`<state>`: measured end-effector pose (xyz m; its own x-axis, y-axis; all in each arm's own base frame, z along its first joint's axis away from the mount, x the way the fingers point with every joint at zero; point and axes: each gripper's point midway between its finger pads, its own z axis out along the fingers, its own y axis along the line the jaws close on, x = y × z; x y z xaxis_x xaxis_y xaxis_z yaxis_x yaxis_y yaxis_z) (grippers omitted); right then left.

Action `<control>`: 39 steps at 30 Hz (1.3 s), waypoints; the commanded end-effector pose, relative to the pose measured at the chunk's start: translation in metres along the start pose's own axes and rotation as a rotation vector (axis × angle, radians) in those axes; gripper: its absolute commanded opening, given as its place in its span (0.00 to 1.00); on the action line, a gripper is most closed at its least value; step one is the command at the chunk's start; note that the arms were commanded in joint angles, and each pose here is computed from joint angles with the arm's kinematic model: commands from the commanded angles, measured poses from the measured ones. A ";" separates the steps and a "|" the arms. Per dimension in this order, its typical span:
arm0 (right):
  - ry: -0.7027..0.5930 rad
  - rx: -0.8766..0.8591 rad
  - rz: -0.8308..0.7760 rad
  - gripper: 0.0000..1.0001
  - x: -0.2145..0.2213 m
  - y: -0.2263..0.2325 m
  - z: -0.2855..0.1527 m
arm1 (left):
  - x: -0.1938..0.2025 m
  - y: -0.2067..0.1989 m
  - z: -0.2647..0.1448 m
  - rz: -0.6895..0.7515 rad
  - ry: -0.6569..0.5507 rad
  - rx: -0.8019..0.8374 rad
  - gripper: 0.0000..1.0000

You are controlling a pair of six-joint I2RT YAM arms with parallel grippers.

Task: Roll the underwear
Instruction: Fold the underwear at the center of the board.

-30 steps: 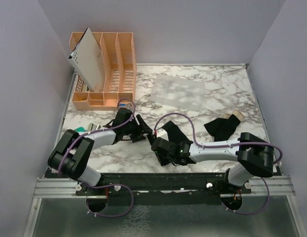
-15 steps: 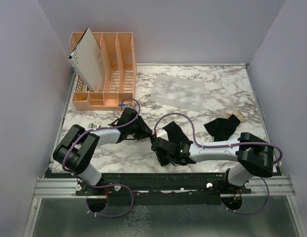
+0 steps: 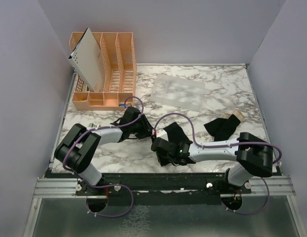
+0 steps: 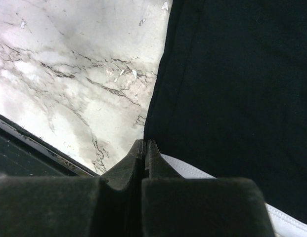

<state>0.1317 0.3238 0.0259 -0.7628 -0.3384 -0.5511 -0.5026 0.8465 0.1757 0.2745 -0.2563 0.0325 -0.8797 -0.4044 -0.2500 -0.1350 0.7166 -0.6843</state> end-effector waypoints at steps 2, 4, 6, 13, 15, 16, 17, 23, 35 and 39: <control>0.002 0.010 0.008 0.00 -0.003 0.002 0.002 | 0.024 0.057 0.003 0.049 0.060 -0.207 0.45; -0.001 0.007 0.009 0.00 -0.004 0.003 0.003 | 0.026 0.058 0.005 0.060 0.065 -0.214 0.38; -0.001 0.008 0.007 0.00 -0.004 0.003 0.003 | 0.026 0.060 0.005 0.067 0.062 -0.231 0.29; -0.002 -0.020 -0.002 0.00 -0.007 0.010 0.003 | 0.010 0.052 -0.001 0.076 -0.002 -0.237 0.08; -0.001 -0.034 -0.012 0.00 -0.010 0.015 0.004 | 0.004 0.046 -0.002 0.087 -0.013 -0.243 0.03; -0.002 -0.039 -0.017 0.00 -0.012 0.017 0.003 | 0.000 0.046 -0.004 0.094 -0.020 -0.256 0.03; -0.004 -0.042 -0.024 0.00 -0.013 0.018 0.003 | -0.003 0.044 -0.005 0.102 -0.026 -0.264 0.01; -0.046 -0.215 -0.043 0.00 -0.026 0.048 -0.013 | -0.022 0.046 -0.033 0.096 -0.070 -0.297 0.00; -0.079 -0.417 -0.057 0.00 -0.047 0.095 -0.022 | -0.039 0.068 -0.095 0.065 -0.116 -0.385 0.00; -0.105 -0.448 -0.016 0.01 -0.058 0.096 -0.024 | -0.046 0.058 -0.097 0.053 -0.135 -0.369 0.00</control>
<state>0.1179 0.4005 0.0808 -0.7096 -0.3154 -0.6301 -0.6535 0.6291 0.4210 0.2605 -0.1509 0.0643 -0.8367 -0.4109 -0.3619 -0.2485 0.8739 -0.4177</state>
